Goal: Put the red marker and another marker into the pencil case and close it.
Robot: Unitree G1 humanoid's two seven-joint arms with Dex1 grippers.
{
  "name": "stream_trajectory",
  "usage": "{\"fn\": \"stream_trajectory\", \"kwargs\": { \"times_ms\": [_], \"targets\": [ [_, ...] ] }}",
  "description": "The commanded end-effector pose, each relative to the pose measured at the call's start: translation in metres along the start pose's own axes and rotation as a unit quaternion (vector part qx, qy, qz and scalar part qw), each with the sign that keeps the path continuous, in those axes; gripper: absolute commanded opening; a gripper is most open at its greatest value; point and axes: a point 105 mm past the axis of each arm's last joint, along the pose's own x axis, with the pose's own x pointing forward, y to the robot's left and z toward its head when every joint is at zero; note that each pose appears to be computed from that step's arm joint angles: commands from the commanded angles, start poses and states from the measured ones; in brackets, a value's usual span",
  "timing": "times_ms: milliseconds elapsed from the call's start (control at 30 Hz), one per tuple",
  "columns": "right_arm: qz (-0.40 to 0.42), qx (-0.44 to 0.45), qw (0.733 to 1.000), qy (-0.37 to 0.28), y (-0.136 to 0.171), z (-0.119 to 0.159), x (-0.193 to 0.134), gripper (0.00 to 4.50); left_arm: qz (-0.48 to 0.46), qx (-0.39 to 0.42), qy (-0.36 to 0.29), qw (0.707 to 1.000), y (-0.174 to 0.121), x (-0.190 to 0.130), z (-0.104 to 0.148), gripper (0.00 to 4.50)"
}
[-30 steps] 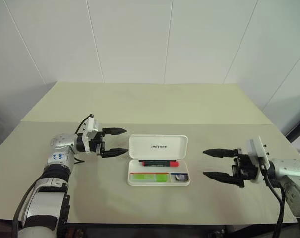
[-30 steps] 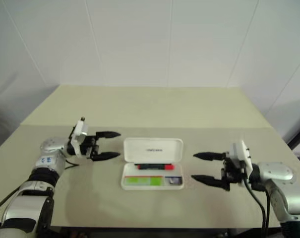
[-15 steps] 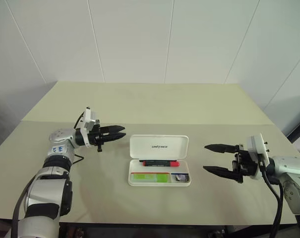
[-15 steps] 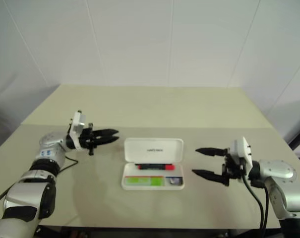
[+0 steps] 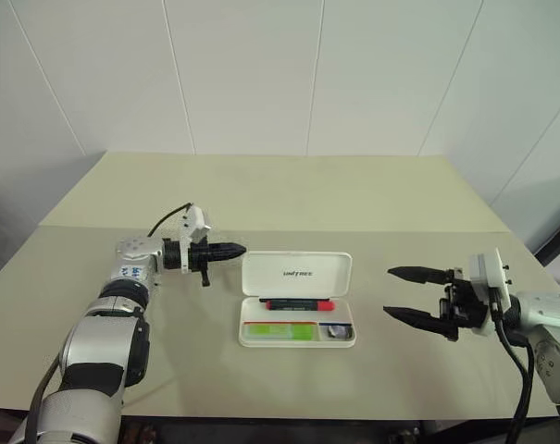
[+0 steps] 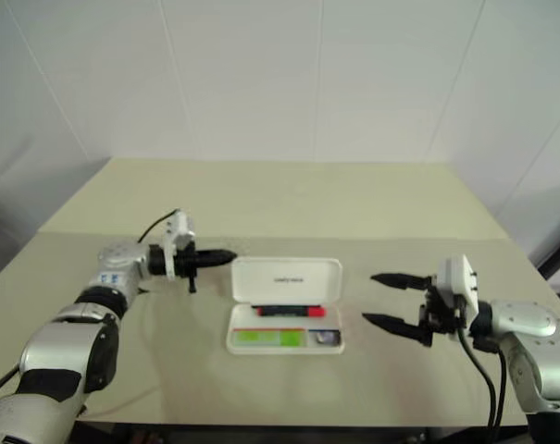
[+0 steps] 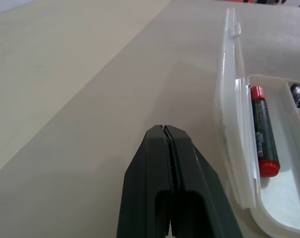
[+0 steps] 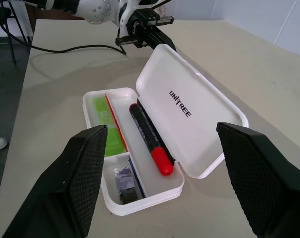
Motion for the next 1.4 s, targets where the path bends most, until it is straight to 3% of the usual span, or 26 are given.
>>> {"fn": "stream_trajectory", "kwargs": {
  "times_ms": [33,433,933,1400],
  "targets": [
    [0.016,-0.014,1.0,-0.017,-0.002,0.011,-0.013,4.5,-0.008,0.011,0.005,1.0,-0.001,0.006,0.004,0.02],
    [0.027,-0.037,0.999,-0.006,-0.021,0.013,-0.018,4.5,-0.156,0.022,-0.046,0.986,-0.027,0.003,0.027,0.02],
    [0.043,-0.038,0.998,-0.015,-0.022,0.013,-0.009,4.5,-0.27,0.104,0.036,0.957,-0.059,0.013,0.014,0.02],
    [0.052,-0.033,0.998,-0.011,-0.019,0.009,-0.009,4.5,-0.363,0.255,0.102,0.89,-0.09,0.031,-0.013,0.02]
  ]
}}
